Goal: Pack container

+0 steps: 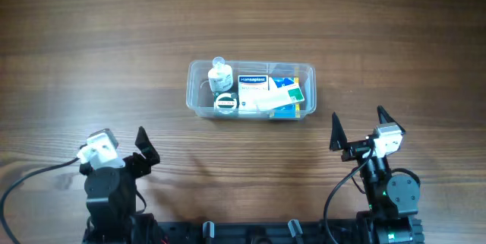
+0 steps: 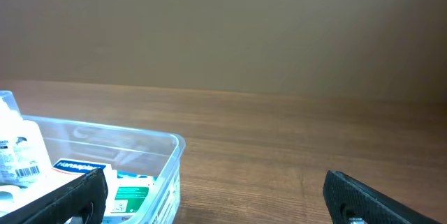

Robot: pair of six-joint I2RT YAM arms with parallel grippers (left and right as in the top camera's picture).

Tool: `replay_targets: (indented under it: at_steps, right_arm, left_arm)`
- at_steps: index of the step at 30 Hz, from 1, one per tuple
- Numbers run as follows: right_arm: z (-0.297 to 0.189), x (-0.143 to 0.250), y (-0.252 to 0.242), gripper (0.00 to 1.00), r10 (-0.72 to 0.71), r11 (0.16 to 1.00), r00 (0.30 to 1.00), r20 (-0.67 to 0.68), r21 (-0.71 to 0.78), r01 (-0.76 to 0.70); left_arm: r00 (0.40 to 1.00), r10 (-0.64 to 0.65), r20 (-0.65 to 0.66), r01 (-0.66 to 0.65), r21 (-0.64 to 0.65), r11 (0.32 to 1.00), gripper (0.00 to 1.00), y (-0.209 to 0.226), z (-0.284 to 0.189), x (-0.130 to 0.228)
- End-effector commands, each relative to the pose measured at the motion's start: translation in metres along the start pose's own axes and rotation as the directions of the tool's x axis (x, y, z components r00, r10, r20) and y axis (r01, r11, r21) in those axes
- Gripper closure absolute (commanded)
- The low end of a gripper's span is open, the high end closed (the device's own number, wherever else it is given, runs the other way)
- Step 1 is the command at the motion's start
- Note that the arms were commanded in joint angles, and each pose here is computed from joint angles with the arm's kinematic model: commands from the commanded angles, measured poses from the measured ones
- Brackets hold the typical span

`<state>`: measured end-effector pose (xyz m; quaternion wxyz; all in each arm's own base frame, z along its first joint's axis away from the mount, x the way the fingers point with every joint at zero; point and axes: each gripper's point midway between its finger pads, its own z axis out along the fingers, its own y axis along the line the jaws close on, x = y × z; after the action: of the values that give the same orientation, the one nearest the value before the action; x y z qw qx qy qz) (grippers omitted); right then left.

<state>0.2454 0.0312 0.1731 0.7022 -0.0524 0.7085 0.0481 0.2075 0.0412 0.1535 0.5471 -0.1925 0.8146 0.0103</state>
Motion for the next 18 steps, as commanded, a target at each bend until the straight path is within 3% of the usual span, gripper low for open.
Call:
replay_targets:
  at_steps: [1,9,18]
  right_arm:
    - [0.000,-0.002,0.003,0.00,-0.014,1.000,1.000,0.010,-0.015,0.014]
    - [0.000,-0.002,0.003,0.00,-0.014,1.000,1.000,0.010,-0.015,0.014]
    - [0.000,-0.002,0.003,0.00,-0.015,1.000,1.000,0.010,-0.015,0.015]
  left_arm:
    - [0.977,-0.056,0.206,0.052,0.022,0.998,0.00,-0.003,-0.008,-0.043]
    - [0.923,-0.115,0.368,0.036,0.215,0.976,0.00,-0.035,-0.018,-0.073]
    - [0.947,-0.098,0.306,0.011,0.274,0.962,0.00,-0.044,0.008,-0.035]
